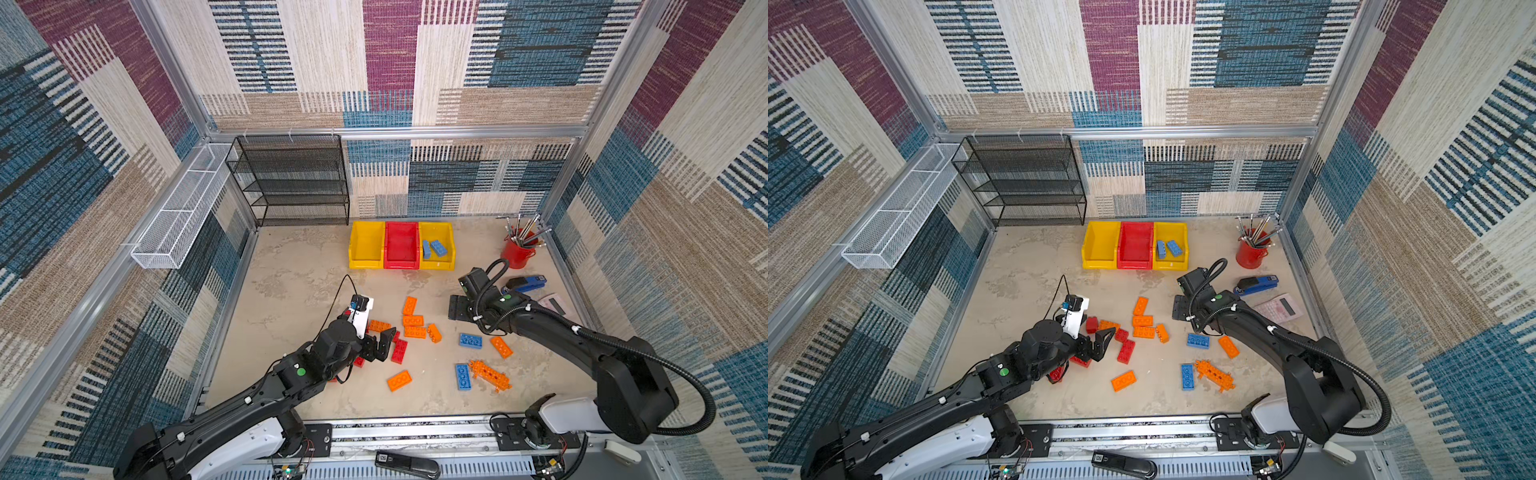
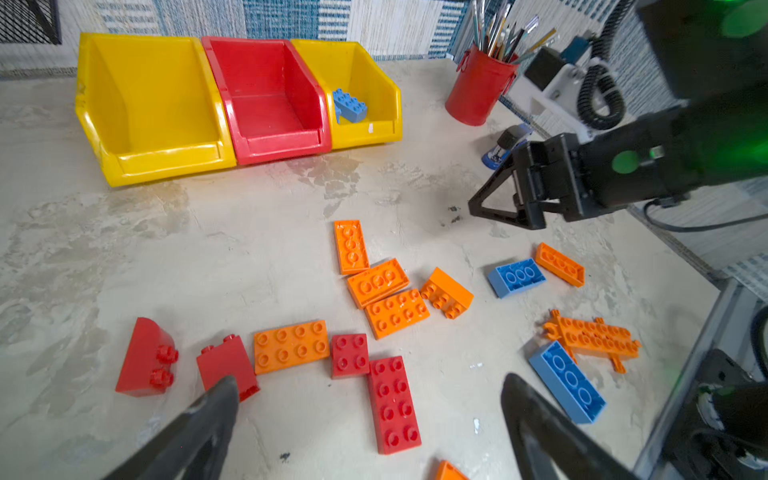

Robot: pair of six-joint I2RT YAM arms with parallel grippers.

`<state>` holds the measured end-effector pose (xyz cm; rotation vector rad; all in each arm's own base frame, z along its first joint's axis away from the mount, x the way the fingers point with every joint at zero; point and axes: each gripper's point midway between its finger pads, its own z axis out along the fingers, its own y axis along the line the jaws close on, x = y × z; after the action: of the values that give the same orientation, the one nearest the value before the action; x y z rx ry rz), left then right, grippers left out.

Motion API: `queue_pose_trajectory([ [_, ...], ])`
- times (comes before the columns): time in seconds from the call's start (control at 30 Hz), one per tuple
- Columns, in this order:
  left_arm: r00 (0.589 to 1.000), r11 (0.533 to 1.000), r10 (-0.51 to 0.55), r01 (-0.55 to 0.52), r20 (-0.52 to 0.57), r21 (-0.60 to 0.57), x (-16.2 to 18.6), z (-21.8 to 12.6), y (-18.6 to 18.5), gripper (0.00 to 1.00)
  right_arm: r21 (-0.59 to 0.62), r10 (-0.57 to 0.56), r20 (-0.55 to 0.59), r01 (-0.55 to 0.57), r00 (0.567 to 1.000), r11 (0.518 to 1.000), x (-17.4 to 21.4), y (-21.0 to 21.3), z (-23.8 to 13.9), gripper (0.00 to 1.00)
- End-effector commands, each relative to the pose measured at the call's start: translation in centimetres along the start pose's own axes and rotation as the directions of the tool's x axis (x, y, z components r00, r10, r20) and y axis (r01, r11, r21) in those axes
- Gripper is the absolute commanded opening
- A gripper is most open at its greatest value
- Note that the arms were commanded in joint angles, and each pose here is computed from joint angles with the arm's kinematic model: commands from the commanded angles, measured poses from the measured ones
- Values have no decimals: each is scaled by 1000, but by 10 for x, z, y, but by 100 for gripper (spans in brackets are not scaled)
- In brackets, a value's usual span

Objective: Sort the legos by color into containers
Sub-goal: 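Move the right gripper back to a third blue brick and grasp it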

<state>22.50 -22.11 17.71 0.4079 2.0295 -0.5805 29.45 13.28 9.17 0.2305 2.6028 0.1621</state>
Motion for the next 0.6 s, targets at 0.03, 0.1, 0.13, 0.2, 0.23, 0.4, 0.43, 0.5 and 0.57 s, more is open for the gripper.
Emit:
queue_pose_trajectory([
  [0.03,999,999,-35,34,17,39,-1,3,-8,99,49,129,16,-130,992,990,14,-19,-12,99],
  [0.1,999,998,-40,40,20,46,-1,5,-10,99,65,144,-9,-143,990,988,26,-26,-12,99],
  [0.13,999,998,-42,41,21,51,0,5,-11,99,75,151,-20,-149,988,986,32,-29,-11,99],
  [0.2,999,998,-43,42,22,56,1,7,-12,99,90,161,-48,-156,986,984,43,-33,-8,99],
  [0.23,999,997,-43,42,19,58,3,8,-12,99,95,166,-58,-160,984,983,48,-35,-7,99],
  [0.4,999,998,-32,31,13,55,9,9,-11,99,85,164,-93,-157,982,984,60,-31,-3,97],
  [0.43,999,998,-29,29,15,53,10,9,-10,99,85,160,-100,-152,982,985,62,-30,-2,96],
  [0.5,1000,999,-24,23,20,49,11,9,-8,99,81,152,-114,-143,982,986,65,-25,1,94],
  [0.57,999,999,-21,20,28,46,12,8,-6,99,85,134,-122,-125,983,989,67,-20,4,93],
])
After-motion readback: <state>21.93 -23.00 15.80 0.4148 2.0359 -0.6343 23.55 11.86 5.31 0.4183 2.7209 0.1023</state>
